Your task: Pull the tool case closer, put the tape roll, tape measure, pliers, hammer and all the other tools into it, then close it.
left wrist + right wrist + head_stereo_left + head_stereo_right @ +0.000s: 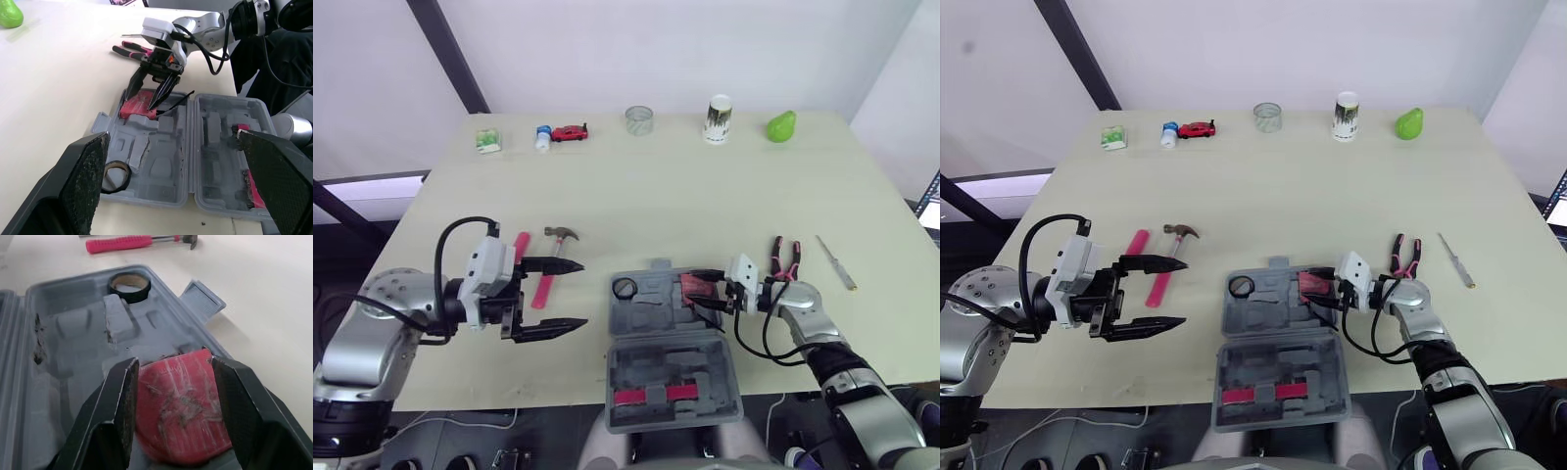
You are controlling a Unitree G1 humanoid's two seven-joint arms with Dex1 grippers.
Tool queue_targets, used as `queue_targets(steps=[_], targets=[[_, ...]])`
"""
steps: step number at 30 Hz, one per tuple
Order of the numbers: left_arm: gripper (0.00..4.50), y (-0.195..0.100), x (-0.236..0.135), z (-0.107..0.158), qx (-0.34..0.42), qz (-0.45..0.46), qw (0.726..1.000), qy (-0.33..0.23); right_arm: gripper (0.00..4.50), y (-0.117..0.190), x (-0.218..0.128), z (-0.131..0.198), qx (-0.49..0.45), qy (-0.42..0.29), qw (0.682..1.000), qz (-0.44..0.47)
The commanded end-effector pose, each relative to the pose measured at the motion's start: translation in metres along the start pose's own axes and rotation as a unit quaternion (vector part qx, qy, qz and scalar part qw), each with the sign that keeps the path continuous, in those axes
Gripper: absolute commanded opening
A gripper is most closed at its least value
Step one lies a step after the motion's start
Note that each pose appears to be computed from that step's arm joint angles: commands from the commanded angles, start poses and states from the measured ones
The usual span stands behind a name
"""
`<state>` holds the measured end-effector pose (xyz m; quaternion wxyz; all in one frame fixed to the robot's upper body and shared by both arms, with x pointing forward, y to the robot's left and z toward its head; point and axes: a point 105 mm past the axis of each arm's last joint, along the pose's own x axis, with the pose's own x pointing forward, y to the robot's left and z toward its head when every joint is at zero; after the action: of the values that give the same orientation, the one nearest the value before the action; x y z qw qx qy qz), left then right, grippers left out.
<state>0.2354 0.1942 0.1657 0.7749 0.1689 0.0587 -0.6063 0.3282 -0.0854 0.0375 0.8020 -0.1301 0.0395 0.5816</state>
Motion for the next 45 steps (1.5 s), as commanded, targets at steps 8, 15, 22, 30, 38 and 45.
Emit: queue_targets(steps=[8, 15, 22, 30, 38, 45], targets=[[4.5, 0.001, -0.003, 0.009, 0.022, 0.004, 1.0, -0.002, 2.44, 0.024, -0.006, -0.067, 0.076, 0.143, 0.986, 0.023], [4.5, 0.0, -0.001, 0.008, 0.018, 0.011, 1.0, -0.008, 2.44, 0.015, 0.002, -0.051, 0.061, 0.11, 0.992, -0.003], [4.5, 0.0, -0.003, 0.002, -0.008, 0.058, 0.998, -0.012, 2.44, -0.008, -0.009, 0.007, -0.017, 0.044, 0.998, -0.048], [4.5, -0.002, -0.017, -0.015, -0.04, 0.137, 0.989, -0.033, 2.44, -0.007, -0.047, 0.063, -0.037, -0.062, 0.988, -0.136], [4.5, -0.013, -0.059, -0.071, -0.123, 0.307, 0.943, -0.035, 2.44, 0.015, -0.152, 0.025, 0.009, -0.005, 0.955, -0.297], [4.5, -0.033, -0.112, -0.12, -0.19, 0.433, 0.881, -0.008, 2.44, 0.05, -0.24, -0.015, 0.078, 0.052, 0.904, -0.416]])
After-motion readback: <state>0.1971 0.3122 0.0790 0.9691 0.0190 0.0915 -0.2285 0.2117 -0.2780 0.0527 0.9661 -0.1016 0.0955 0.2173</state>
